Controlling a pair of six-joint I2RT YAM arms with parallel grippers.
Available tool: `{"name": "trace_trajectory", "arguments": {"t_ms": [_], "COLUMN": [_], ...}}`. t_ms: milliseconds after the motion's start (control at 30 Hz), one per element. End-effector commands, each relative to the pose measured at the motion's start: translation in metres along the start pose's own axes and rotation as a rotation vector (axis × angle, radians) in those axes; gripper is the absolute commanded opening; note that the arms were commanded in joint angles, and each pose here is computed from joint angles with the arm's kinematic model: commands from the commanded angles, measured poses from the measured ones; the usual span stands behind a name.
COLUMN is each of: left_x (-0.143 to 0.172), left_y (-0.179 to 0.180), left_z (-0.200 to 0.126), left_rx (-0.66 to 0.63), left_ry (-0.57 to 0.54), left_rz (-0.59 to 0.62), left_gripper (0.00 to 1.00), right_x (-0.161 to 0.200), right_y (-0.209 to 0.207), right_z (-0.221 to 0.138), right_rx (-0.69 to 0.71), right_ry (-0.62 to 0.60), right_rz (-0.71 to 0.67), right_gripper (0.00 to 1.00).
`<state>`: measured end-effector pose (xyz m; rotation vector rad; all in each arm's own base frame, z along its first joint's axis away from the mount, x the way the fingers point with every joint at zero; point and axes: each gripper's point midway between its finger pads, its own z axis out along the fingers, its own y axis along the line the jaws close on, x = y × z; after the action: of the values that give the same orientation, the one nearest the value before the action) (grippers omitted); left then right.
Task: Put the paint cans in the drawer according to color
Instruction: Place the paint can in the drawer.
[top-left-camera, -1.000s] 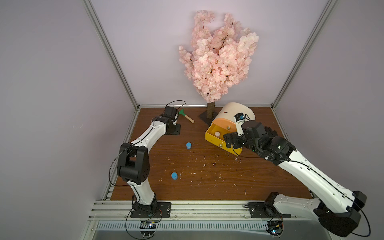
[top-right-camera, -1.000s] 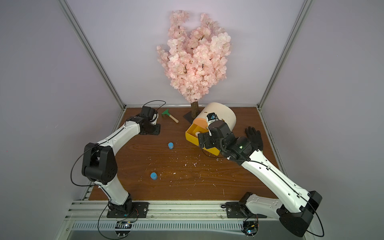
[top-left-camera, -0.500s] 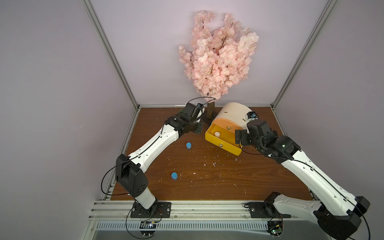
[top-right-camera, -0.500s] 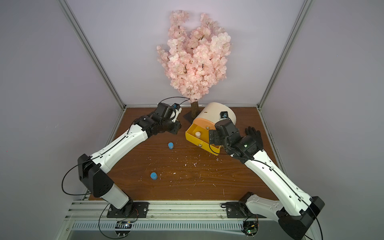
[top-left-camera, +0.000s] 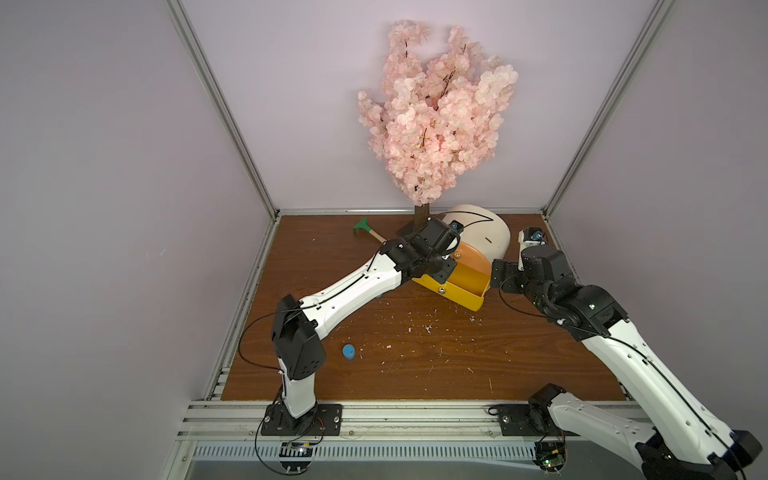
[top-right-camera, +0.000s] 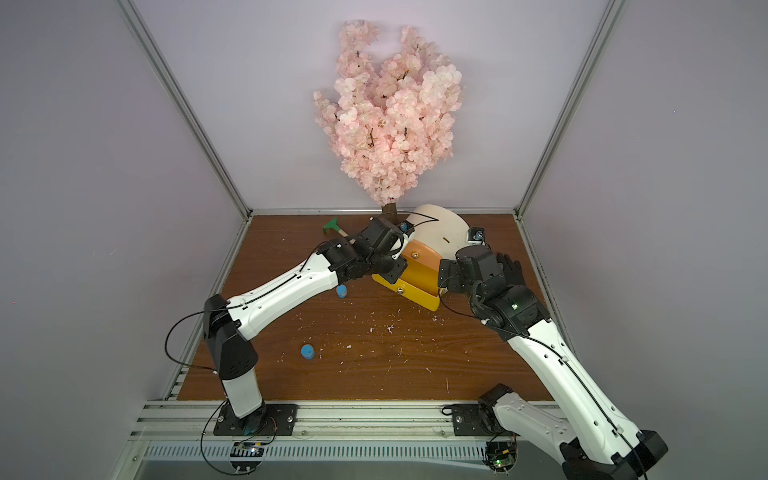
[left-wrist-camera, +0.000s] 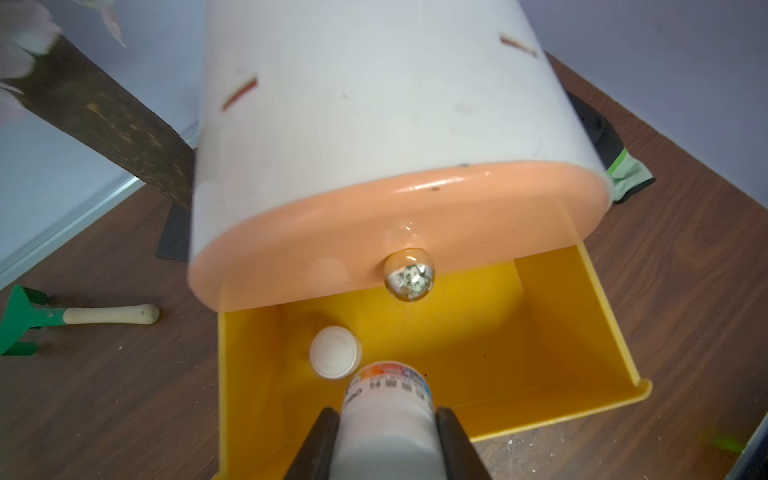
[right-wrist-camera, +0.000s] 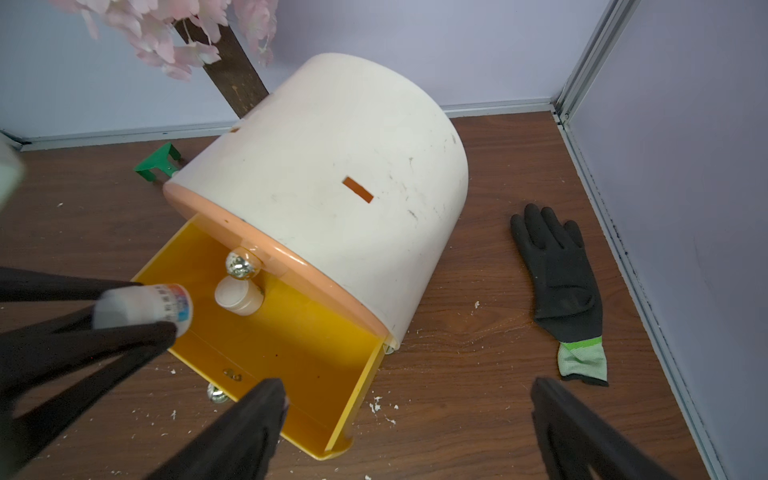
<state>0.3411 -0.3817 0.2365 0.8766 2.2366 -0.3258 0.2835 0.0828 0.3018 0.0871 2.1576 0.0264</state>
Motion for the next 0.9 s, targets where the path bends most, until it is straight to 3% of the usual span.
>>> {"name": "trace_trajectory", "arguments": {"t_ms": [0, 300, 867], "left_x": [-0.006, -0.005, 0.013], "left_y": [-0.010, -0.025, -0.041], "left_z": [0.000, 0.020, 0.055], "left_rx": [0.004, 0.015, 0.034], "left_ry": [-0.004, 0.016, 0.082], "left_rz": [0.031, 0.070, 0.079], "left_gripper": [0.28, 0.30, 0.37], "right_x": [-0.004, -0.005, 0.008], "right_y": [0.008, 0.012, -0.006], "right_z": [-0.002, -0.005, -0.004], "right_rx": [-0.050, -0.090, -0.014], "right_ry": [-0.018, -0.032, -0.035], "right_rz": [0.005, 0.004, 0.021], "right_gripper": [0.99, 0.99, 0.99]}}
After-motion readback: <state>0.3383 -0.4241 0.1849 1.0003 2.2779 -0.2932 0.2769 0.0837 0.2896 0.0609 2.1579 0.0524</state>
